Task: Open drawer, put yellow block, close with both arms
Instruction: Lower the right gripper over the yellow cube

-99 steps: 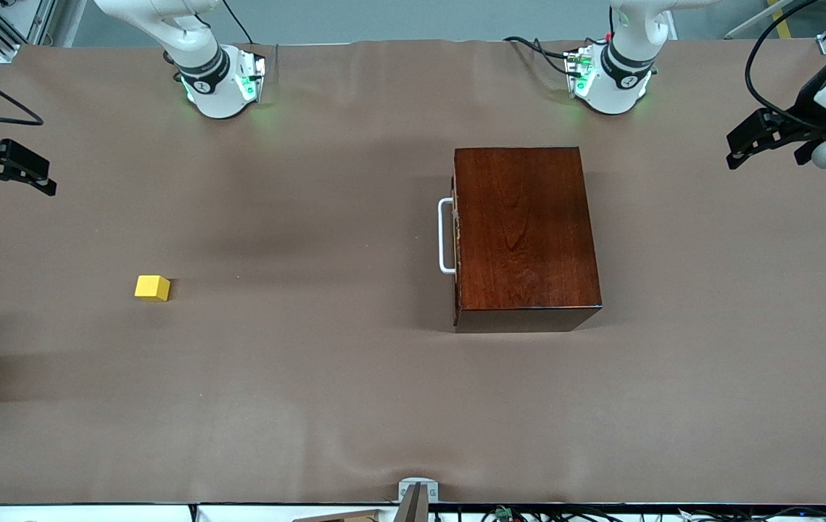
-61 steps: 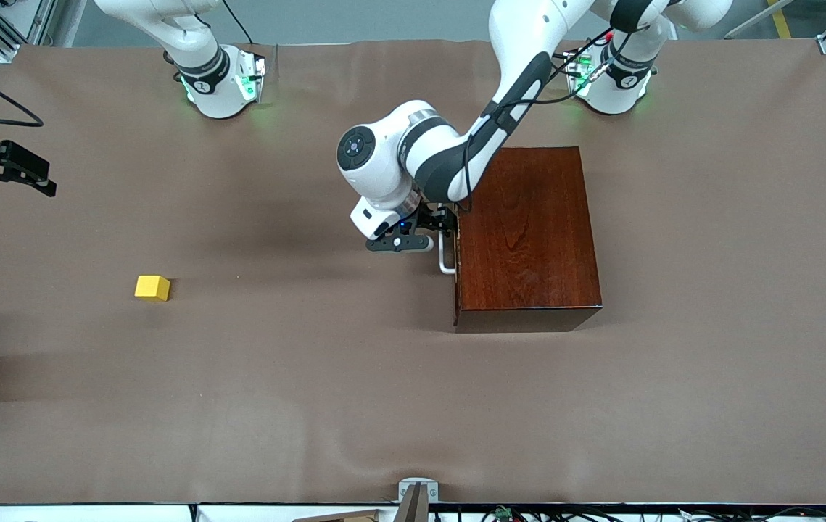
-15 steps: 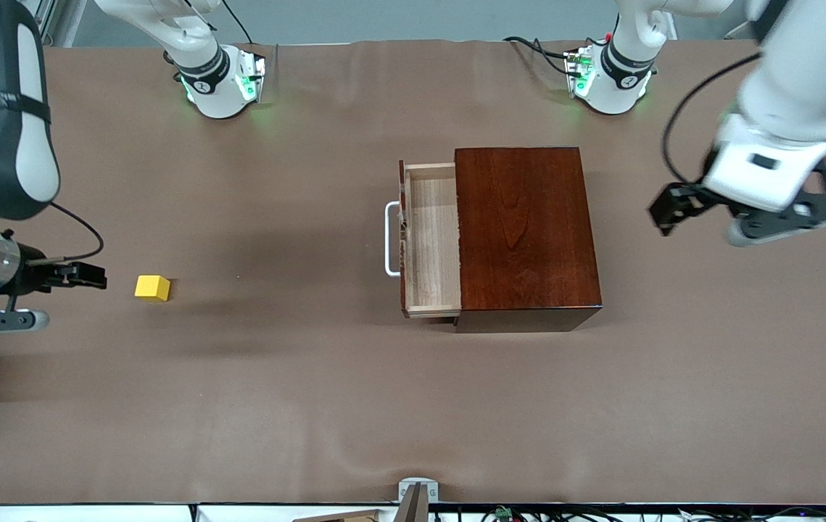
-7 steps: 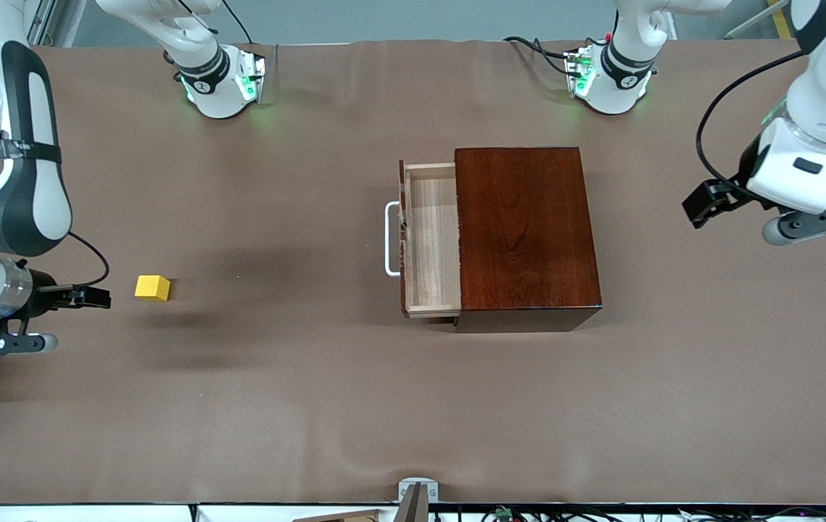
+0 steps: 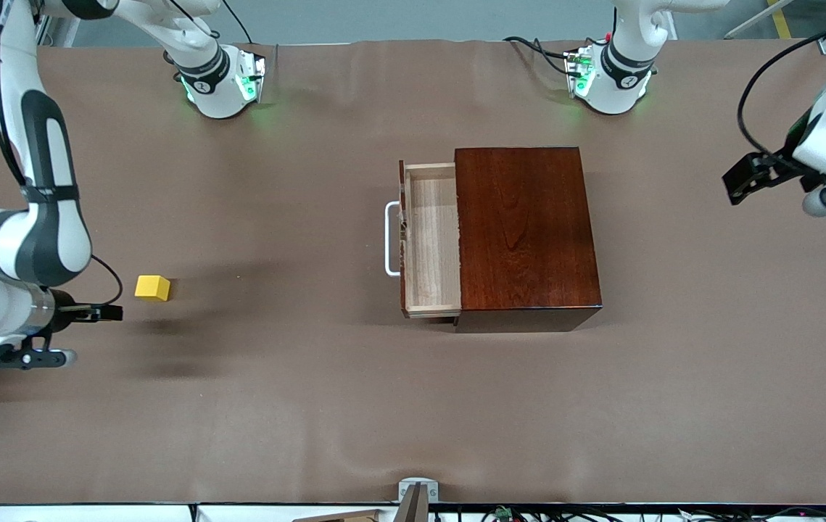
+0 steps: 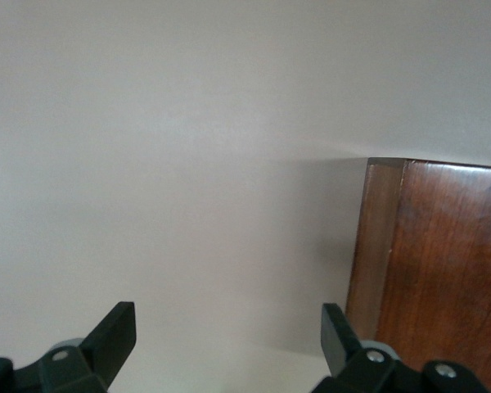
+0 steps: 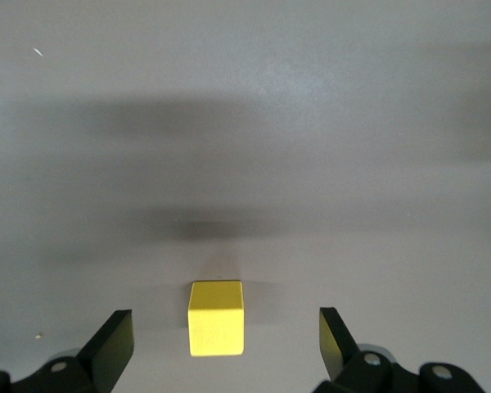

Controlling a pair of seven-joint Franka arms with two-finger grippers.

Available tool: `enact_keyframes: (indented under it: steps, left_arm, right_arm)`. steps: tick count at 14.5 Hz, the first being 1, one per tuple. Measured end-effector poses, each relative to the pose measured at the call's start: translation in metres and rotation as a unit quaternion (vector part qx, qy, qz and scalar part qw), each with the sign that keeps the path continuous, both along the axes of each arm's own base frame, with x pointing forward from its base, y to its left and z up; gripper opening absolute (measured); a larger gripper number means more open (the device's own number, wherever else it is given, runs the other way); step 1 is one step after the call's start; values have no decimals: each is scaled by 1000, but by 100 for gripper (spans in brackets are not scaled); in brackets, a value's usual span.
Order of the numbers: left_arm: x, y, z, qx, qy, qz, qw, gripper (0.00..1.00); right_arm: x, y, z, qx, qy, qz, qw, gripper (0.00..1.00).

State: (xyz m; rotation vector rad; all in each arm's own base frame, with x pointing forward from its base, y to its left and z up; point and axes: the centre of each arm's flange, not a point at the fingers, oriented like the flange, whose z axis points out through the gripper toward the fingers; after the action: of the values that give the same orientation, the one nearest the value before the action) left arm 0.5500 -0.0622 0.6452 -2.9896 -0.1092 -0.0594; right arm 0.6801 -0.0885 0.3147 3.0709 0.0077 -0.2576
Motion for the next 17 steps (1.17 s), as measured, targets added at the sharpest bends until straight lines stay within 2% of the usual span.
enact_keyframes:
  steps: [5,8,13,17]
  left_arm:
    - [-19,3,13,-25,-8,-20,999,100]
    - [-25,8,14,-31,-8,-17,999,100]
    - [-26,12,9,-39,-1,-17,999,100]
    - [-27,15,7,-39,7,-18,999,100]
  right_arm:
    - [-5,-1,-48,-3,-5,2,1000,100]
    - [-17,-2,-70,-1,8,-2,1000,100]
    - [-45,-9,-109,21,27,-31,999,100]
    - [-58,-7,-121,36,40,-45,998,100]
